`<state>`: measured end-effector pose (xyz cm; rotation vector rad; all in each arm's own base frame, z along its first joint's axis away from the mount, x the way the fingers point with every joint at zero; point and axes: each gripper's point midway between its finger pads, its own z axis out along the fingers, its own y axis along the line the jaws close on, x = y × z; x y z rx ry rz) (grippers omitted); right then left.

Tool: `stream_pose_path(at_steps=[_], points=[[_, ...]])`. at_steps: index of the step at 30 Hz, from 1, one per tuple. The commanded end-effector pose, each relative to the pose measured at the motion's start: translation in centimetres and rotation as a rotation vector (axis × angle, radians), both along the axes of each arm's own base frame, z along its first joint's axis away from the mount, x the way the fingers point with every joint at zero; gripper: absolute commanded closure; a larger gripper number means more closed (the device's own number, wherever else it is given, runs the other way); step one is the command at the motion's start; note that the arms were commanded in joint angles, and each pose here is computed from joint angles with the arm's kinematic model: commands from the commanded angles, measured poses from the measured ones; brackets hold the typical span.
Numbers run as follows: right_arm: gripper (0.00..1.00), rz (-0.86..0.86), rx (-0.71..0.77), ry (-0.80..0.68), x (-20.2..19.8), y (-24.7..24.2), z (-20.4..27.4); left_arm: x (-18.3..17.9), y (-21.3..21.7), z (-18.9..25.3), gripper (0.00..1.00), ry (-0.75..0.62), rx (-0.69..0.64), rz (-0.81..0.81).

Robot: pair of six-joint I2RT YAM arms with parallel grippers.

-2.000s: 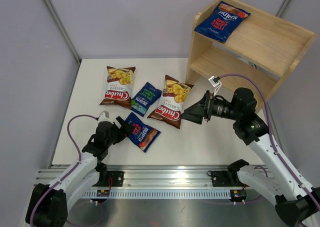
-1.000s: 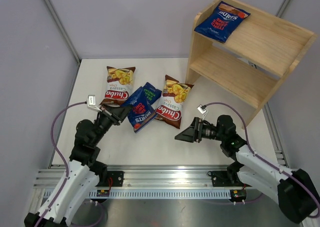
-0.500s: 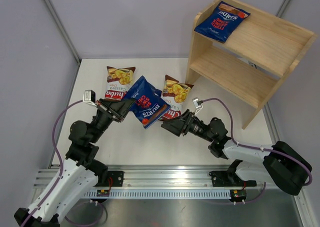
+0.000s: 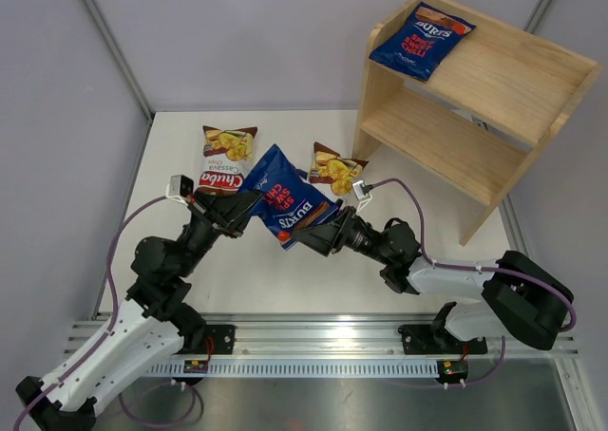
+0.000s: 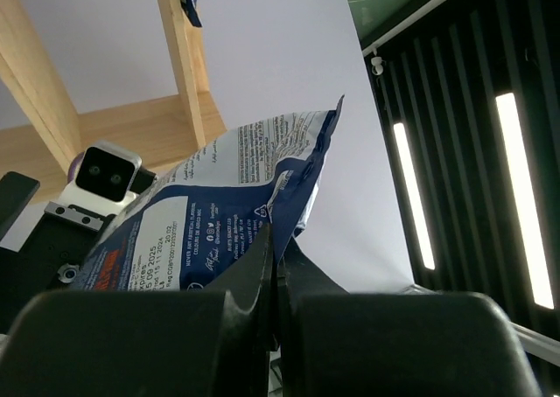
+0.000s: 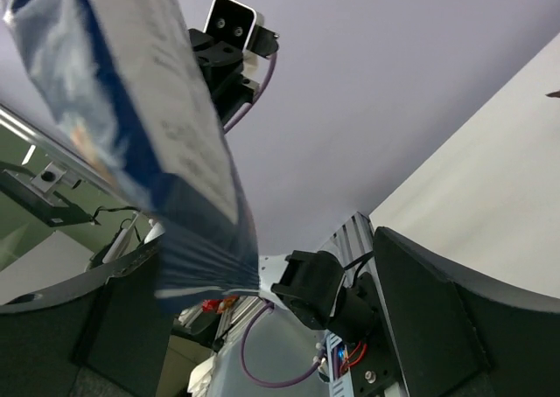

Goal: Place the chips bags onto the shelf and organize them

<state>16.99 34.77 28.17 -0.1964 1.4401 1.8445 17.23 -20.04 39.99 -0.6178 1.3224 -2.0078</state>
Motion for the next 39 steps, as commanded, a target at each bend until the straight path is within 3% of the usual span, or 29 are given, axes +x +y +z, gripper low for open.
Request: stream_pose_path(at_steps=[1, 5, 10, 14, 16, 18, 20, 30, 35, 39], points=[[0.07, -0.018, 0.257, -0.238, -1.9, -1.8, 7.8, -0.6, 0.6, 2.2, 1.0, -0.036, -0.1, -0.008], [0.14, -0.017, 0.274, -0.284, -2.6, -2.3, 8.9, -0.7, 0.2, 1.1, 1.0, 0.003, -0.11, -0.028], [0.38, 0.0, 0.296, -0.318, -3.5, -3.0, 9.9, -1.0, -0.5, -0.1, 1.0, 0.036, -0.101, -0.06], [0.48, -0.015, 0.277, -0.333, -4.0, -3.7, 9.5, -1.2, -0.8, -0.4, 1.0, 0.031, -0.062, -0.07], [0.56, -0.023, 0.268, -0.347, -4.4, -4.3, 9.6, -1.4, -1.0, 0.2, 1.0, -0.004, -0.017, -0.061], [0.73, -0.022, 0.24, -0.352, -4.8, -4.6, 9.5, -1.1, -1.7, -0.1, 1.0, -0.034, 0.076, -0.061], [0.8, -0.013, 0.189, -0.331, -5.0, -4.6, 8.4, -1.2, -2.0, 1.2, 1.0, -0.099, 0.155, -0.066], [0.89, -0.024, 0.038, -0.345, -7.9, -8.1, 8.0, -1.5, -4.5, 5.1, 1.0, -0.34, 0.318, -0.192], [0.7, -0.056, 0.031, -0.322, -8.2, -9.4, 8.2, -2.8, -4.7, 5.8, 1.0, -0.43, 0.319, -0.221], [0.65, -0.065, 0.043, -0.315, -8.2, -9.6, 9.0, -3.7, -5.1, 6.2, 1.0, -0.46, 0.333, -0.242]])
